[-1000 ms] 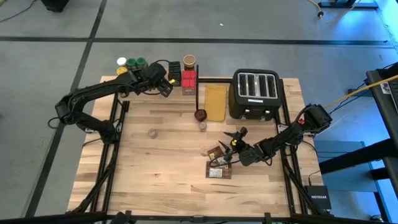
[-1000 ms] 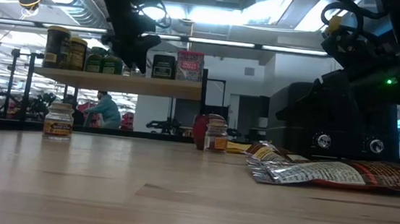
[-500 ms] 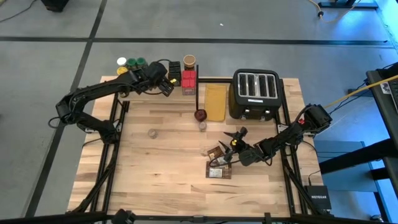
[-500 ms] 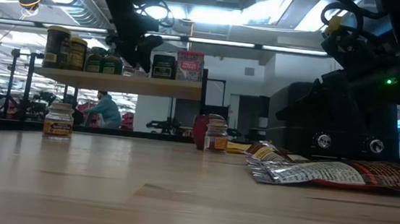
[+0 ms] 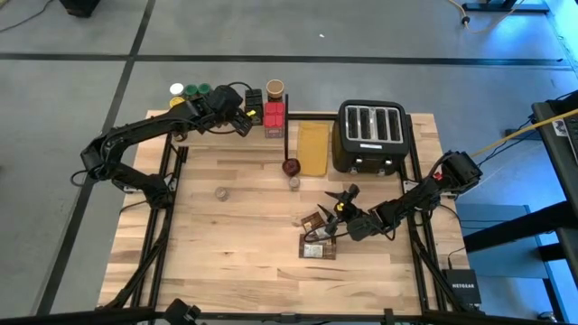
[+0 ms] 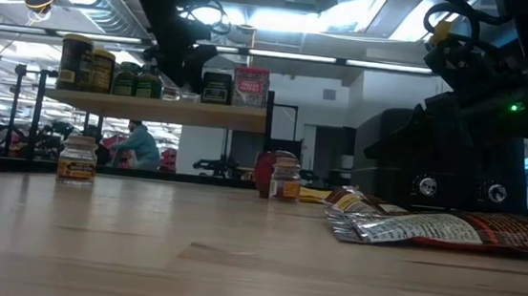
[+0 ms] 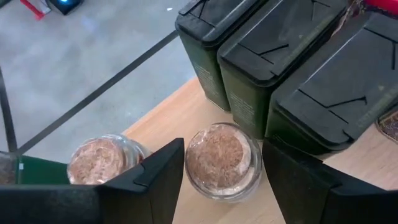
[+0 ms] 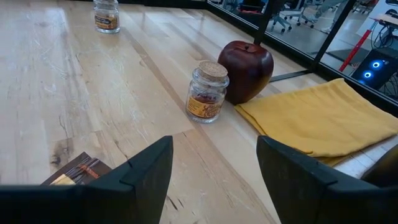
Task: Shelf spices
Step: Put the center brown seasoning bottle aligned with the other brown seasoning bottle on the shelf
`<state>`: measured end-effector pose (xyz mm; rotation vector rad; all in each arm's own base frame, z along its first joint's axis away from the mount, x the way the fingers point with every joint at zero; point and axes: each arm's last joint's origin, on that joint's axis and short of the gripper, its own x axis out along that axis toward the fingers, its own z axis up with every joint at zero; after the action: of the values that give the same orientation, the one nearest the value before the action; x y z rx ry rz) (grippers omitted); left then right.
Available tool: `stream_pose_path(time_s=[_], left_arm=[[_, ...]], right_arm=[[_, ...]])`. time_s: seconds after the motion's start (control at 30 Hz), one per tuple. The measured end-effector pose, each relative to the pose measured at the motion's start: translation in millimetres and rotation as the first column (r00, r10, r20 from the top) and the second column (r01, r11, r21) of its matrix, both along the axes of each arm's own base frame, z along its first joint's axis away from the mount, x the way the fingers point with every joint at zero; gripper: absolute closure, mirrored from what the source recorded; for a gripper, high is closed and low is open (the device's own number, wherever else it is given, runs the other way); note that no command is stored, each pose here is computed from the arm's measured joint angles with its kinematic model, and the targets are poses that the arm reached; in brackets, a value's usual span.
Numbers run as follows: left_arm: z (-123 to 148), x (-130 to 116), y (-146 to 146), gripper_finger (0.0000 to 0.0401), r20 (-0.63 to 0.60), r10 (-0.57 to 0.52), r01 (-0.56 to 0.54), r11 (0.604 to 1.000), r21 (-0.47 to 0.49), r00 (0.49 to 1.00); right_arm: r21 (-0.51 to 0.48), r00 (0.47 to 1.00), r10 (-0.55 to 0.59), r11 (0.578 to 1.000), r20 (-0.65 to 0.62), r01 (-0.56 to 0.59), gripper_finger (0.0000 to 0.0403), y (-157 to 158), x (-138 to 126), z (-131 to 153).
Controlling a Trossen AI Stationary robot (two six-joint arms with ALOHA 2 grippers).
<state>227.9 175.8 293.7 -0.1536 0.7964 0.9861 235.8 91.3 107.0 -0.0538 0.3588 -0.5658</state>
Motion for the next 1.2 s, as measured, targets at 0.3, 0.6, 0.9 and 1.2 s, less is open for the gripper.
stream_pose_path(time_s=[0.3,0.6,0.9,1.2], left_arm=[[9.5,-4.8,-1.9,0.0191,0.002,0.016,-0.016,0.998,0.061,1.000],[27.5,-20.8,-31.2,0.0191,0.013,-0.058,0.057,0.998,0.026,0.998],[-4.7,-12.7,-39.6,0.0191,-0.054,-0.076,0.073,0.996,-0.057,0.996],[-13.3,-10.8,-24.1,0.0191,-0.027,-0.026,0.025,0.999,-0.029,0.999]], right_arm=[[0.000,1.000,0.000,1.000,0.001,0.000,0.0166,0.0,0.0,0.0],[-0.003,1.000,-0.006,1.000,0.002,0.006,0.0166,-0.2,0.0,0.1],[-0.005,1.000,-0.008,1.000,0.002,0.008,0.0166,-0.2,-0.1,0.1],[-0.004,1.000,-0.007,1.000,0.003,0.007,0.0166,-0.2,-0.1,0.1]])
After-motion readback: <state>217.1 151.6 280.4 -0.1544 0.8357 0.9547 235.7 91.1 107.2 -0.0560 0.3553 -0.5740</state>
